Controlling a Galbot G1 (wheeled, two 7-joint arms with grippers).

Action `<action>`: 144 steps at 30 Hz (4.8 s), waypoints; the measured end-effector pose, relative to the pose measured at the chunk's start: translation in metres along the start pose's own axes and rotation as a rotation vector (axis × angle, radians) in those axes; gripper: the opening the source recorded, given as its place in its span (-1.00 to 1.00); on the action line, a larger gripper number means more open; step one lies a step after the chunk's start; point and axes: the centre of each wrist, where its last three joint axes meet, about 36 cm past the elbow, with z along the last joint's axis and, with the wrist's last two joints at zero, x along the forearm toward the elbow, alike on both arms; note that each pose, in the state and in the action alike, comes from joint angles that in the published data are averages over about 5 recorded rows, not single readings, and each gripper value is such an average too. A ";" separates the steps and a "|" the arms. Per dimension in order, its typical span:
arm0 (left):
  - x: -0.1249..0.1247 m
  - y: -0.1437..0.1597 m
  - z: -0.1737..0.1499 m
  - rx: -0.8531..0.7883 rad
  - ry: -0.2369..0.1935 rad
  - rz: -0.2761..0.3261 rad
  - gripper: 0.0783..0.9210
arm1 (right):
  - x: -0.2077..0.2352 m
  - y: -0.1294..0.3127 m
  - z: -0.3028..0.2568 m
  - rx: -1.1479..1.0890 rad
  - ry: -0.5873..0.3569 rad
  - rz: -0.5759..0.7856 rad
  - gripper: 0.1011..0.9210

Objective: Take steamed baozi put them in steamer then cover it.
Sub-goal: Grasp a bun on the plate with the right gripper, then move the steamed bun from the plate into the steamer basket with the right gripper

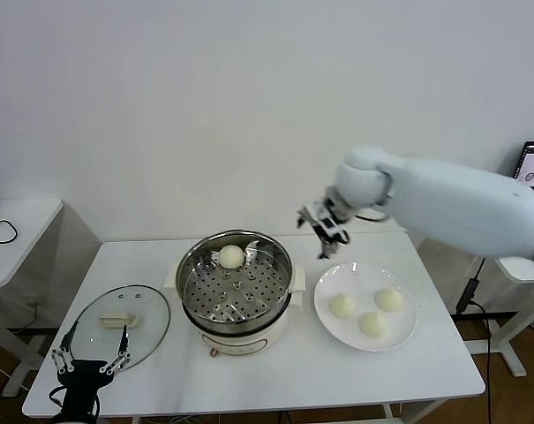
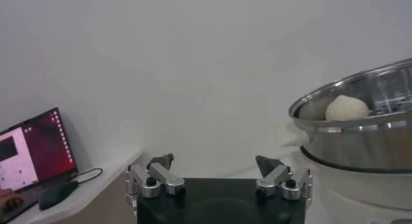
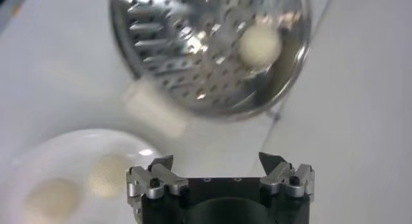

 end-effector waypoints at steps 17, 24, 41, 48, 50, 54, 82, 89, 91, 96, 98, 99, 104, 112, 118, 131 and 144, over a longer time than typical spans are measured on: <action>0.001 -0.001 0.004 -0.008 0.021 0.004 0.77 | -0.069 0.103 0.077 -0.223 0.059 -0.094 0.76; 0.002 0.003 0.005 -0.015 0.026 -0.005 0.77 | -0.106 0.104 0.079 -0.242 0.067 -0.122 0.76; -0.001 0.005 0.009 -0.017 0.027 -0.017 0.77 | -0.170 0.090 0.067 -0.260 0.073 -0.132 0.74; -0.001 0.005 0.010 -0.019 0.029 -0.020 0.77 | -0.181 0.084 0.067 -0.275 0.078 -0.137 0.54; -0.001 0.006 0.011 -0.019 0.030 -0.021 0.77 | -0.182 0.083 0.068 -0.279 0.079 -0.142 0.47; -0.001 0.005 0.011 -0.018 0.031 -0.023 0.77 | -0.182 0.081 0.069 -0.287 0.081 -0.148 0.35; -0.005 0.001 0.004 -0.010 0.004 -0.009 0.77 | 0.000 -0.020 0.028 -0.259 0.025 0.025 0.35; -0.006 0.001 0.004 -0.009 0.002 -0.009 0.77 | 0.017 -0.047 -0.027 -0.246 -0.044 0.046 0.35; -0.006 0.001 0.003 -0.007 0.001 -0.011 0.77 | 0.014 -0.054 -0.044 -0.239 -0.059 0.043 0.35; -0.005 0.001 0.001 -0.009 -0.002 -0.014 0.77 | -0.002 -0.070 -0.089 -0.226 -0.081 0.027 0.35; -0.004 0.001 0.000 -0.013 -0.004 -0.014 0.77 | -0.011 -0.074 -0.106 -0.224 -0.089 0.016 0.35; -0.004 0.001 0.000 -0.014 -0.005 -0.015 0.77 | -0.016 -0.076 -0.114 -0.223 -0.092 0.011 0.35; -0.004 0.002 0.001 -0.022 -0.004 -0.024 0.77 | -0.045 -0.082 -0.150 -0.227 -0.102 -0.016 0.35; -0.003 0.002 0.005 -0.031 0.007 -0.029 0.77 | -0.089 -0.083 -0.196 -0.238 -0.116 -0.054 0.35; -0.004 0.003 0.006 -0.035 0.008 -0.033 0.77 | -0.112 -0.083 -0.222 -0.248 -0.125 -0.074 0.35; -0.004 0.003 0.008 -0.038 0.009 -0.038 0.77 | -0.139 -0.087 -0.246 -0.268 -0.114 -0.062 0.39; -0.003 0.005 0.006 -0.042 0.004 -0.046 0.77 | -0.105 -0.097 -0.225 -0.240 -0.100 -0.068 0.76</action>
